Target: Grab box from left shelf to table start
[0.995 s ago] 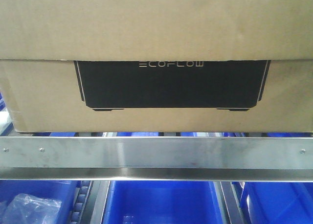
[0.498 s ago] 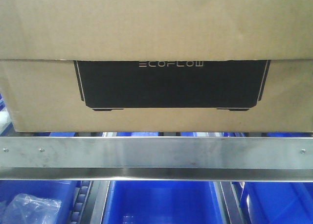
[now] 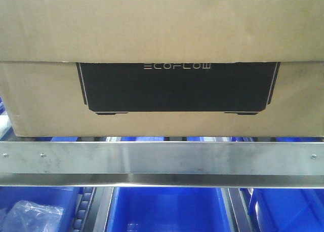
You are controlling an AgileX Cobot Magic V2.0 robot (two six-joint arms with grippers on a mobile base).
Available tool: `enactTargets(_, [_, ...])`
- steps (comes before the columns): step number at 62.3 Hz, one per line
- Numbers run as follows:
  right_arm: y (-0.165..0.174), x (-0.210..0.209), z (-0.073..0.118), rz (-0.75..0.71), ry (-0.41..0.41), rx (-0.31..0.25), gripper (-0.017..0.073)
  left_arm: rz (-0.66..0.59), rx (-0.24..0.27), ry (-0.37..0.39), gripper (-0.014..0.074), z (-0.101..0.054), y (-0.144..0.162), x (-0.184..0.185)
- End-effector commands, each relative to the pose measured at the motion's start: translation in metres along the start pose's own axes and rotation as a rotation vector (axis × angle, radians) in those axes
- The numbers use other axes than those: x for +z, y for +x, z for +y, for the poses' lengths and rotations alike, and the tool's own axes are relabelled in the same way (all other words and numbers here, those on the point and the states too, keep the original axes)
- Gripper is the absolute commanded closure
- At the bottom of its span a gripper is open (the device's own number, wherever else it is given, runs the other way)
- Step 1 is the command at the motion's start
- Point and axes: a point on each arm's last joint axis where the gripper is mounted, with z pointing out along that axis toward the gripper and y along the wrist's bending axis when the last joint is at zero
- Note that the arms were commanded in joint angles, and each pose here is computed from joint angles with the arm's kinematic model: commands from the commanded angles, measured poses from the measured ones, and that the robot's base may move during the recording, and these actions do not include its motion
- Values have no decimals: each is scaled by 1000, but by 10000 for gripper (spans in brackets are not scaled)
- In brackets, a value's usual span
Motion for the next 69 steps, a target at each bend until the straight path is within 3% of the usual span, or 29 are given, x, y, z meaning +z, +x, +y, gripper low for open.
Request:
enactTargets(1, [-9, -1, 0, -98, 2, -18, 503, -70, 10, 19, 239, -4, -16, -12])
enactTargets(12, [-9, -1, 0, -98, 2, -18, 503, 10, 7, 3, 239, -5, -29, 9])
enactTargets(26, [-9, -1, 0, -98, 2, -18, 503, 135, -28, -42, 239, 7, -31, 45])
enactTargets(60, [-9, -1, 0, -98, 2, -18, 503, 205, -38, -33, 240, 5, -28, 77])
enactTargets(69, [-9, -1, 0, -98, 2, -18, 503, 205, -37, -35, 284, 5, -28, 77])
